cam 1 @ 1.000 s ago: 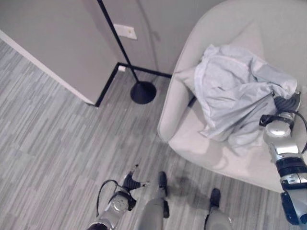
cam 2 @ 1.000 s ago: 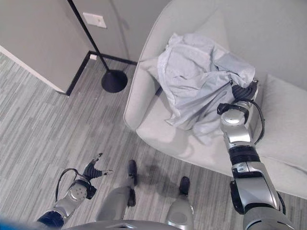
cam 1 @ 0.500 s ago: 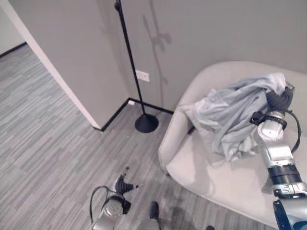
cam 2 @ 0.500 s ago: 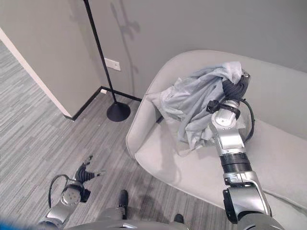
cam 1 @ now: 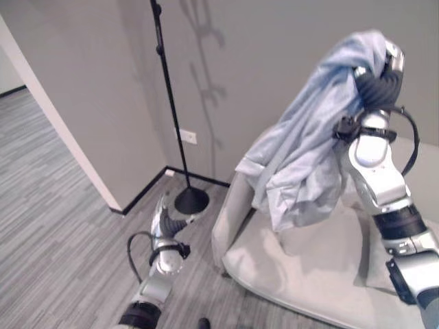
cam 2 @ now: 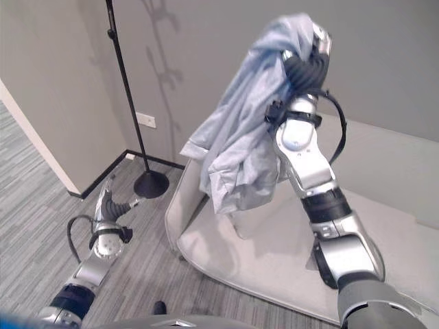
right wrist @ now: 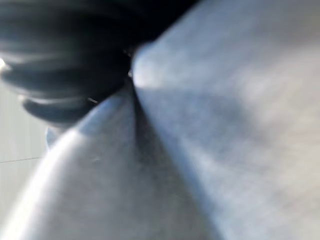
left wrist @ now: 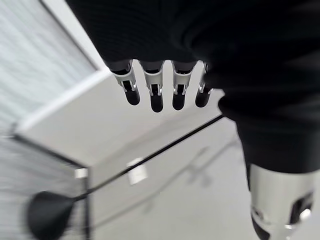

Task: Hang the clothes on the sofa on the clothes rack.

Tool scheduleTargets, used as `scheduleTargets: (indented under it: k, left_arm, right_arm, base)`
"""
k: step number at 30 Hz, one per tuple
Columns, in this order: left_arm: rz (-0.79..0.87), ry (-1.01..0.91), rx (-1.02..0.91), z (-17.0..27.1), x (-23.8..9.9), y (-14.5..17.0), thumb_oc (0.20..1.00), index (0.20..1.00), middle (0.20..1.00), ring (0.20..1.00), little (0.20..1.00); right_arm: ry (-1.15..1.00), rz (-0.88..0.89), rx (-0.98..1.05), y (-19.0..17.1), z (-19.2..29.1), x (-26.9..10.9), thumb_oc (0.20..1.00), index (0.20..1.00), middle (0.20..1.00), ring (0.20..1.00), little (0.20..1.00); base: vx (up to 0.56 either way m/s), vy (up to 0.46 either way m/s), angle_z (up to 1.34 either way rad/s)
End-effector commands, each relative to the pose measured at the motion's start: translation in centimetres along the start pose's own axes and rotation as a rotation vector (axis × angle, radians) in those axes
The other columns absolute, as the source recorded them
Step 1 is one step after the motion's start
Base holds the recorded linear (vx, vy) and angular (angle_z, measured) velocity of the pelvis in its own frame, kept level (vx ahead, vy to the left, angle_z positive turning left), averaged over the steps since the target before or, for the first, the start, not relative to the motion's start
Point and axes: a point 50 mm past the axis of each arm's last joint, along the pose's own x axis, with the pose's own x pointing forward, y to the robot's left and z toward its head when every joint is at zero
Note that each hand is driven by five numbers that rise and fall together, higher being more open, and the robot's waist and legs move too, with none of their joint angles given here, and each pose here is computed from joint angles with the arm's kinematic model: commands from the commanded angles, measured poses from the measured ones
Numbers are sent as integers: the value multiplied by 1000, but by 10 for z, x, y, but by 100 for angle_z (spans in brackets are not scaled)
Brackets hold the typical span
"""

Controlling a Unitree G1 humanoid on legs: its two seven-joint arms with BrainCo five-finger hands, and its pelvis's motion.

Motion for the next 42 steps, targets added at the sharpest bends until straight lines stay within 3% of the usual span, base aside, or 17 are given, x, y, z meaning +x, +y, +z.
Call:
scheduleTargets:
  k: [1,5,6,14,27,36,41,42]
  left_arm:
    - [0,-123,-76,30,11,-11,1000,1000,1000,1000,1000]
    - [-69,-170,-145,49,12,-26,1000,1000,1000,1000,1000]
    - [-174,-204,-208,66,7,-44,1000,1000,1000,1000,1000]
    - [-429,-225,-424,105,-11,-85,1000,1000,1000,1000,1000]
    - [-696,-208,-454,145,-34,-145,1000,1000,1000,1000,1000]
    - [-665,-151,-188,140,-27,-169,1000,1000,1000,1000,1000]
    - [-550,-152,-63,133,-11,-162,1000,1000,1000,1000,1000]
    - [-436,-184,-11,132,5,-148,1000,1000,1000,1000,1000]
  right_arm:
    - [-231,-15,41,6,53,38,200,200,200,200,200]
    - [-264,-23,55,18,68,56,200,200,200,200,200]
    - [-274,-30,57,29,80,71,200,200,200,200,200]
    - [-261,-17,116,57,102,93,200,200,200,200,200]
    - [-226,126,273,105,109,70,200,200,200,200,200]
    - [-230,286,470,125,118,32,200,200,200,200,200]
    - [-273,375,524,126,129,18,200,200,200,200,200]
    - [-328,400,516,118,134,13,200,200,200,200,200]
  base:
    - [-16,5,-14]
    - [0,0,-5]
    - [0,0,0]
    - [0,0,0]
    - [0,0,-1]
    - [0,-2,-8]
    - [-3,1,-11]
    - [8,2,-27]
